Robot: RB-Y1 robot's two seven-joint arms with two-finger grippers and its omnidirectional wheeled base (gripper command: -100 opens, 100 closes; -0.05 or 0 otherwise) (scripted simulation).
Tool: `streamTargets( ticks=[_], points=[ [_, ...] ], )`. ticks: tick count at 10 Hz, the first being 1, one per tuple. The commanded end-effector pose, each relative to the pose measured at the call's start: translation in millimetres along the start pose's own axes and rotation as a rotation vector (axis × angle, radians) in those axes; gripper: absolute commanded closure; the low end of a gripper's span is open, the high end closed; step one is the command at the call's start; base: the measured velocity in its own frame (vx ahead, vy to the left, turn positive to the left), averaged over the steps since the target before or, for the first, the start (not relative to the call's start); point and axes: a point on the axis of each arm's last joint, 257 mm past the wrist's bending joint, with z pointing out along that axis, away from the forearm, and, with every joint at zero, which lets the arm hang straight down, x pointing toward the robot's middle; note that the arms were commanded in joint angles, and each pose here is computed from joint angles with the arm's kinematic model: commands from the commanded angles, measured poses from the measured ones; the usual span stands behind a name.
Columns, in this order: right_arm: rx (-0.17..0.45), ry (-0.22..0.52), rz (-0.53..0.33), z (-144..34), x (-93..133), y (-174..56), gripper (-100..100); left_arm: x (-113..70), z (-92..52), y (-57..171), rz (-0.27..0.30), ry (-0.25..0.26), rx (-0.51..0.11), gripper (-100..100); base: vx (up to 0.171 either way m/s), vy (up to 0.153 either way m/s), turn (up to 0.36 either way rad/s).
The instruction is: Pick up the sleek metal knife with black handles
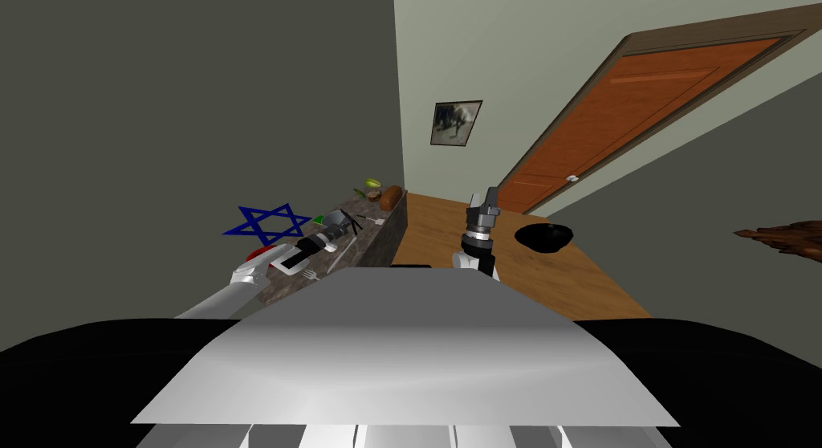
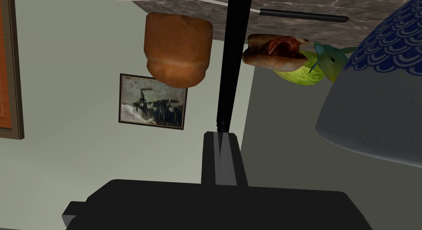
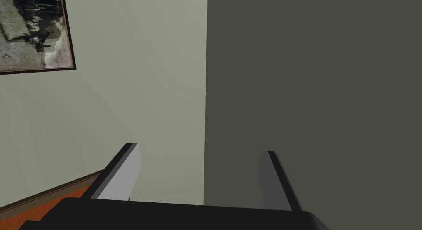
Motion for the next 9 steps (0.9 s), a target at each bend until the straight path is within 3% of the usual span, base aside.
streamTargets(
  ticks=[1,2,3,7,9],
  points=[
    [0.000,0.000,0.000,0.0,0.0,0.0,0,0.0,0.0,0.0,0.000,0.000,0.000,0,0.000,0.000,0.000],
    [0.000,0.000,0.000,0.0,0.0,0.0,0,0.0,0.0,0.0,0.000,0.000,0.000,-100,0.000,0.000,0.000],
    [0.000,0.000,0.000,0.0,0.0,0.0,0,0.0,0.0,0.0,0.000,0.000,0.000,100,0.000,0.000,0.000],
    [0.000,0.000,0.000,0.0,0.0,0.0,0,0.0,0.0,0.0,0.000,0.000,0.000,100,0.000,0.000,0.000],
    [0.000,0.000,0.000,0.0,0.0,0.0,0,0.0,0.0,0.0,0.000,0.000,0.000,-100,0.000,0.000,0.000]
  ],
)
